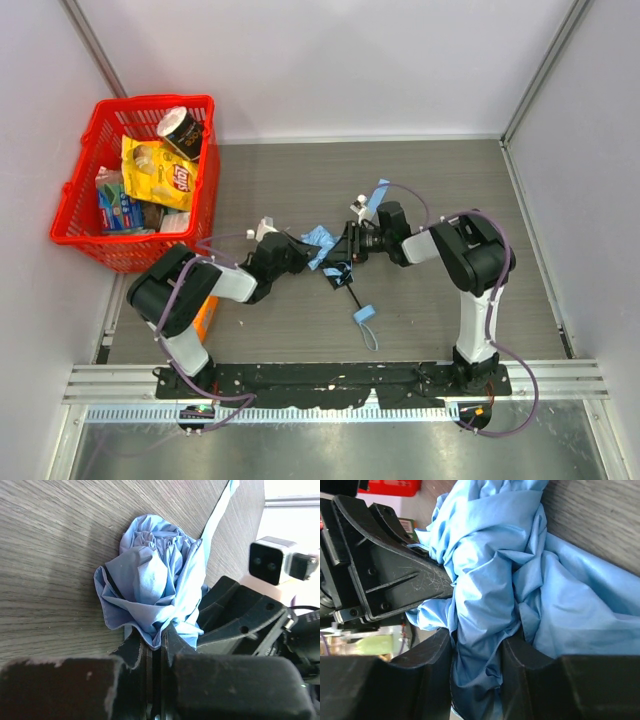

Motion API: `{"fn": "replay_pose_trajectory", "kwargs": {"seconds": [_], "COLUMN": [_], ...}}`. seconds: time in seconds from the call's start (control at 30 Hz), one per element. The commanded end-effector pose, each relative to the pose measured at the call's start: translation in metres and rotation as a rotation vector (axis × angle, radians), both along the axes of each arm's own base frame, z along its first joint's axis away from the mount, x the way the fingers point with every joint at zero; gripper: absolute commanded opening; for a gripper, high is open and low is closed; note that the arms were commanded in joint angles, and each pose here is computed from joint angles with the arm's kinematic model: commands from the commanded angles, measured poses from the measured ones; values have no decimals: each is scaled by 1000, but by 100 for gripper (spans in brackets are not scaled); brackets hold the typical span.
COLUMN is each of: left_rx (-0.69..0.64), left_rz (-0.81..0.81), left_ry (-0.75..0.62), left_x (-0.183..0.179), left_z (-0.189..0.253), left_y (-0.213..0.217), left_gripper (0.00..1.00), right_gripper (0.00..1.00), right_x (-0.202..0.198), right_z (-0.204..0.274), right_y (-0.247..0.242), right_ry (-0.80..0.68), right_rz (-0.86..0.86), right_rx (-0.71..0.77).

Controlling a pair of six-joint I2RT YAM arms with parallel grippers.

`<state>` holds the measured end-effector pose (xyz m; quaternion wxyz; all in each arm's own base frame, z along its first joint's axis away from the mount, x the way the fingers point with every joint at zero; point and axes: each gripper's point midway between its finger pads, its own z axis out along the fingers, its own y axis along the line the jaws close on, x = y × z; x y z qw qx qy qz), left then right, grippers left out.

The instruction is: Put away the umbrella

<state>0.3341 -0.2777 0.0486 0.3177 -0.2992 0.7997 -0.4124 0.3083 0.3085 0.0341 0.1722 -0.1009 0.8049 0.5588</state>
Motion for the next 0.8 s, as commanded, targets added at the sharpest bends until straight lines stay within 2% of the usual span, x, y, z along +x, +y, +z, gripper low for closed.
{"fn": "replay_pose_trajectory", "kwargs": {"seconds": [0.0,0.03,0.07,0.23,0.37,0.5,0.77], "left_rx": [68,64,62,59,68,75,86], "left_rz": [-2,-1,-1,3,6,4,2], "left_ry": [41,45,52,64,73,81,85], "left_x": [-14,-16,-18,-21,-23,-25,-25], "left_z": [-19,-19,-20,-25,-30,-36,-43], "left_y": [4,5,4,4,5,6,7], "left_gripper": [0,0,0,0,0,0,0], "right_gripper": [45,53,57,60,64,66,66], "right_x": [-11,-15,-9,0,6,5,-7], "right_z": [-16,-11,-6,11,33,55,92], "right_y": [-10,-11,-11,-16,-21,-23,-18], "right_ry": [-76,-99,-148,-301,-442,-517,-511], "right_rz": [39,60,41,-8,-69,-87,-101], "right_rx": [-274,-308,-351,-569,-683,-673,-576]}}
